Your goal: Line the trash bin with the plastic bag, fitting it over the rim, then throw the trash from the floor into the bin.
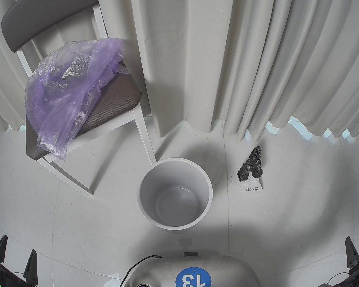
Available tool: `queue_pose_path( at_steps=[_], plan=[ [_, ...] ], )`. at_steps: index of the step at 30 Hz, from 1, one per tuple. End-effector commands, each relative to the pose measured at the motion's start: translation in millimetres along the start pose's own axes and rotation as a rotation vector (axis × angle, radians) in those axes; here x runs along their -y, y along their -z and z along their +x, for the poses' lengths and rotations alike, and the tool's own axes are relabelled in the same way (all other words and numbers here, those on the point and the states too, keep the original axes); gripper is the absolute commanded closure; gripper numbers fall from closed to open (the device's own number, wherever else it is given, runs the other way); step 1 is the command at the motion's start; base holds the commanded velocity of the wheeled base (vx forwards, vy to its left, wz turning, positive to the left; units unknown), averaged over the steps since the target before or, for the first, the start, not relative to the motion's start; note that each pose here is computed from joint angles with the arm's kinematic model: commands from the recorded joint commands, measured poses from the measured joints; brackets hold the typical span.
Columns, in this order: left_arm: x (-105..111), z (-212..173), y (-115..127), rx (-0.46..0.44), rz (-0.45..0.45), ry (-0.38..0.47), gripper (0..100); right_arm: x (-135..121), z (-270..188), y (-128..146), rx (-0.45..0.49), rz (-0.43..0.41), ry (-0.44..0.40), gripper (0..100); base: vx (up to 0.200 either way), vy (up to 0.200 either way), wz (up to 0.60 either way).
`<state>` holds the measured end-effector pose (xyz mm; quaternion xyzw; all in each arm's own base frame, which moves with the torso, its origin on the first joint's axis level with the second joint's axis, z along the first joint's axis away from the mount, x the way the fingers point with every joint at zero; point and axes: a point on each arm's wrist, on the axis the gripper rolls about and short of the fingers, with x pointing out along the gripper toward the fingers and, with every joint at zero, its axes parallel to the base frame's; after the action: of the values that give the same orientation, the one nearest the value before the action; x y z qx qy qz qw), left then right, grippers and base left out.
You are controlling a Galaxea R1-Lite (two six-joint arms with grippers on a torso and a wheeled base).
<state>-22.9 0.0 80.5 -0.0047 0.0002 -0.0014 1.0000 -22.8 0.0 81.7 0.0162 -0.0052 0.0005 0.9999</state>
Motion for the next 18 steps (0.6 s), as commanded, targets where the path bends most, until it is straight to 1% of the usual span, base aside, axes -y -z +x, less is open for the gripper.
queue_pose_path(
  at_steps=[1, 8, 14, 18],
  plan=[
    [-0.1, 0.2, 5.2, -0.003, -0.004, -0.001, 0, 0.2, 0.2, 5.1, -0.003, 0.003, 0.004, 0, 0.0, 0.0, 0.0],
    [-0.2, 0.2, 5.2, -0.003, -0.015, -0.007, 0, 0.3, 0.2, 4.9, -0.001, 0.001, 0.007, 0, 0.0, 0.0, 0.0],
    [-0.3, 0.2, 5.0, -0.001, -0.014, -0.009, 0, 0.4, 0.2, 4.8, 0.001, 0.017, 0.016, 0, 0.0, 0.0, 0.0],
    [-0.3, 0.2, 5.0, -0.001, -0.008, -0.009, 0, 0.3, 0.2, 4.9, -0.001, 0.003, 0.013, 0, 0.0, 0.0, 0.0]
  ],
)
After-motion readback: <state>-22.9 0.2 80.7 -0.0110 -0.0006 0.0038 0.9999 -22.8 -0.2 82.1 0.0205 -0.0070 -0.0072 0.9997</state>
